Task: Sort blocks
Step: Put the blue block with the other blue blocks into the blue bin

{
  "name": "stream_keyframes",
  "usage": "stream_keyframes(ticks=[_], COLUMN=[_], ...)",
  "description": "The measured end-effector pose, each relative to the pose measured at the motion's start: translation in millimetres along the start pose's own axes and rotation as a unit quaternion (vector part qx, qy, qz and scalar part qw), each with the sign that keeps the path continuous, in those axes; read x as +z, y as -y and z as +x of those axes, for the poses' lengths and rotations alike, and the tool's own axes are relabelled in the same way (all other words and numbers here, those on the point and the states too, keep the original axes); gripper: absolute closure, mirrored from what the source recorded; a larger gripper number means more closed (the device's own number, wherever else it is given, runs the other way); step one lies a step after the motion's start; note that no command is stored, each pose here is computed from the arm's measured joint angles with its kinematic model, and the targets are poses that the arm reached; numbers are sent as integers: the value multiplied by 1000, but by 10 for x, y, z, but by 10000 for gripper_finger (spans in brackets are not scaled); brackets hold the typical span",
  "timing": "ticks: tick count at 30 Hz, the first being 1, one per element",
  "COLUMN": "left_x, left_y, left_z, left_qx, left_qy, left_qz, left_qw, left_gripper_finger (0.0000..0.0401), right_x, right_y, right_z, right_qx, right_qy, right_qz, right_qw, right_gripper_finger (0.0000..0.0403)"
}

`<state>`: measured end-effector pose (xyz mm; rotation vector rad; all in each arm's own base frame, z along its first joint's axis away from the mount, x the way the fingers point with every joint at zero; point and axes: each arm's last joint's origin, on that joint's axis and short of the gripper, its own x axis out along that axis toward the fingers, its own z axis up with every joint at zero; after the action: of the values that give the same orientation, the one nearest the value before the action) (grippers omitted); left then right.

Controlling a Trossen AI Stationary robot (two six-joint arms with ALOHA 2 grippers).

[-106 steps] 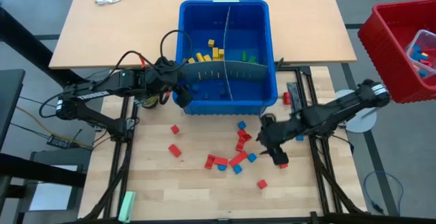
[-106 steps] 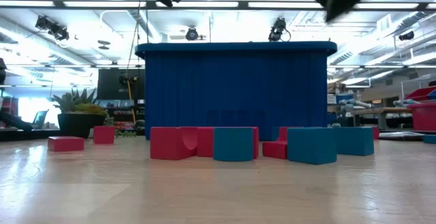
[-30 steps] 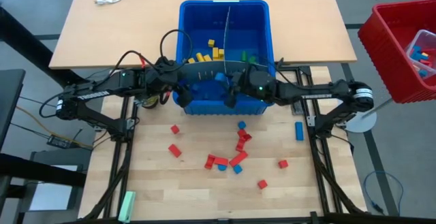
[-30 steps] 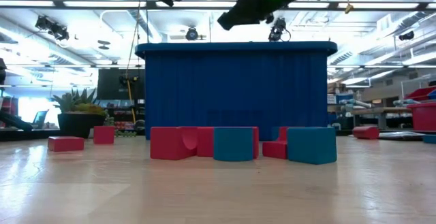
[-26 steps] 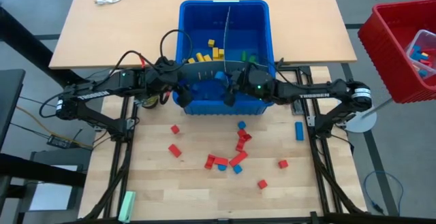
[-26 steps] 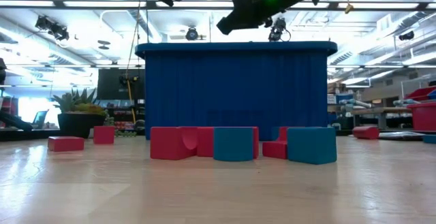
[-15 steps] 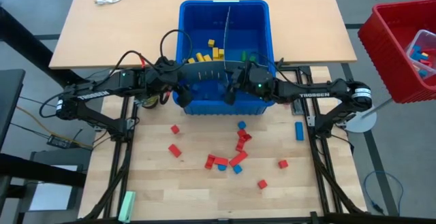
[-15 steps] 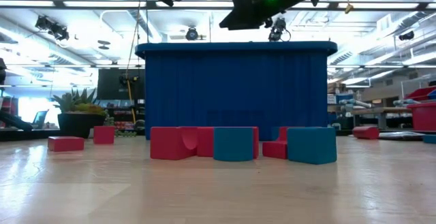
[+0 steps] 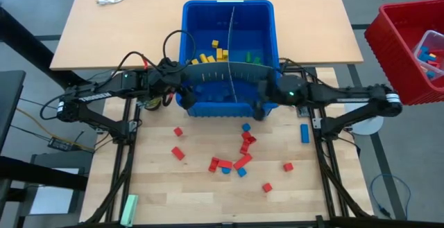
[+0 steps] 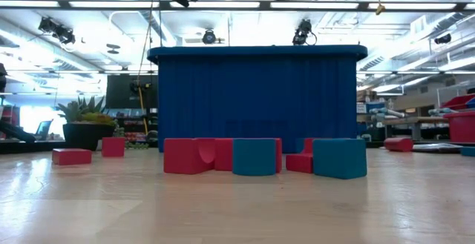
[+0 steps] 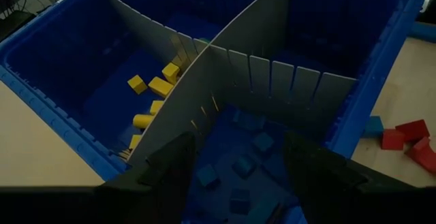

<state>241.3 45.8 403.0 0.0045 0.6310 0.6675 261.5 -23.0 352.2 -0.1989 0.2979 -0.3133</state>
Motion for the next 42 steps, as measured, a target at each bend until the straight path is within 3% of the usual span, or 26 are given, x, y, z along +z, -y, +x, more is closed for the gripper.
stream_keyframes(ticks=[7,12,23,29,34,42], left_x=[1,0,0,0,0,0], left_y=[0,0,1,1,2,3], left_z=[0,0,0,0,0,0], left_qx=[0,0,-2,-2,-3,-4], left_qy=[0,0,0,0,0,0], left_qz=[0,0,1,1,1,2], left_qw=[1000,1000,1000,1000,1000,1000], left_gripper_finger=[169,169,169,169,169,169], right_x=[-40,-245,-993,-1231,-1400,-1673], right_y=[-301,-566,-912,-990,-1013,-1017], right_z=[-424,-484,-140,152,348,560], right_qx=[149,196,152,90,85,87], right_qy=[-55,-136,-270,-268,-288,-338], right_qz=[56,55,31,-73,-155,-204], right_qw=[986,970,950,956,941,915], right_gripper_finger=[161,165,123,117,134,154])
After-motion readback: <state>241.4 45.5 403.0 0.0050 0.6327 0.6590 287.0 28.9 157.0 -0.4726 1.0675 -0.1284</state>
